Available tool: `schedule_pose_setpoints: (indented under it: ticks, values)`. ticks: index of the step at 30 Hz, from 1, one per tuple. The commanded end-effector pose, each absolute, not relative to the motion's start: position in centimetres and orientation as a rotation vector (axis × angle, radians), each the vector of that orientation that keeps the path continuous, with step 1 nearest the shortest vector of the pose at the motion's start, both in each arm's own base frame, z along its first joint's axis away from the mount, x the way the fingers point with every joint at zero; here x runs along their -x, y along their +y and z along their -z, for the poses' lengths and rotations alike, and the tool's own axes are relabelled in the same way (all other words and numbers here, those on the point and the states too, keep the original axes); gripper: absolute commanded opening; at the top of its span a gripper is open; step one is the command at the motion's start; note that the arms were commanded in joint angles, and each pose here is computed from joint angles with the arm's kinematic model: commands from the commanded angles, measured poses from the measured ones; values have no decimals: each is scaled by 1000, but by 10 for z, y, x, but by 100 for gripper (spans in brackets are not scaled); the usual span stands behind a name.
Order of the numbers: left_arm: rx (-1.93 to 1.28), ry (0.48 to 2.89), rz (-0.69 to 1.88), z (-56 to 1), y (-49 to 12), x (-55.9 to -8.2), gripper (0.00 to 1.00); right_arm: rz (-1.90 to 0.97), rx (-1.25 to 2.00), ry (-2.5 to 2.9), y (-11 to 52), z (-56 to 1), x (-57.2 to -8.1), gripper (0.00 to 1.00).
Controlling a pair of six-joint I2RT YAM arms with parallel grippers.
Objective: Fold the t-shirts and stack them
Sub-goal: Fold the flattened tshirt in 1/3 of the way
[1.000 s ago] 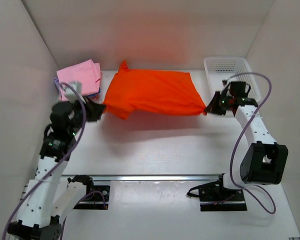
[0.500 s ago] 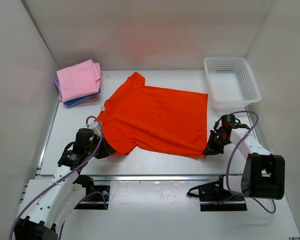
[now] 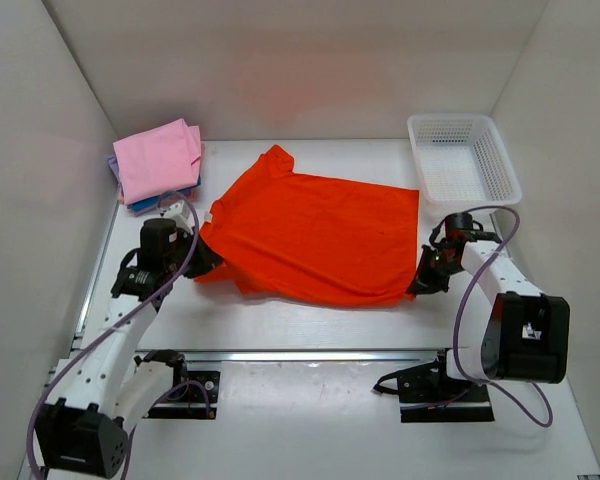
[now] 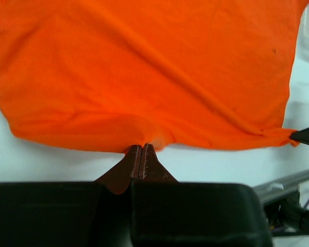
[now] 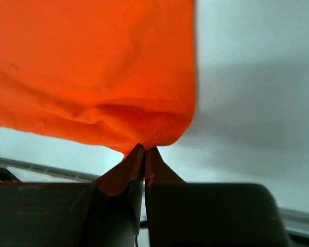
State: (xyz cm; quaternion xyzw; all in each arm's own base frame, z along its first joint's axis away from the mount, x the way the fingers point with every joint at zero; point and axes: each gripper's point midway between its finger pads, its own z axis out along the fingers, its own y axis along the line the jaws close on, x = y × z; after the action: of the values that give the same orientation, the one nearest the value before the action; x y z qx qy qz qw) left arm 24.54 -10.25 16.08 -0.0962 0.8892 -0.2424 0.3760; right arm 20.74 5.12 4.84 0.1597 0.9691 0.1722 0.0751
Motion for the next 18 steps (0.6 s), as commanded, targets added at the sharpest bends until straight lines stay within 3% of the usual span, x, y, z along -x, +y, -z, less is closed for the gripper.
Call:
schedule_pose_setpoints:
  ticks: [1, 7, 18]
  values:
    - [235, 2162, 596, -189, -97, -284, 0, -513, -429, 2785, 48, -70, -251, 0]
    - [276, 2173, 565, -181, -91, -330, 0, -527, -443, 2733, 43, -80, -289, 0]
    - [277, 2135, 559, -191, -91, -409, 0, -506, -481, 2718, 35, -73, -318, 0]
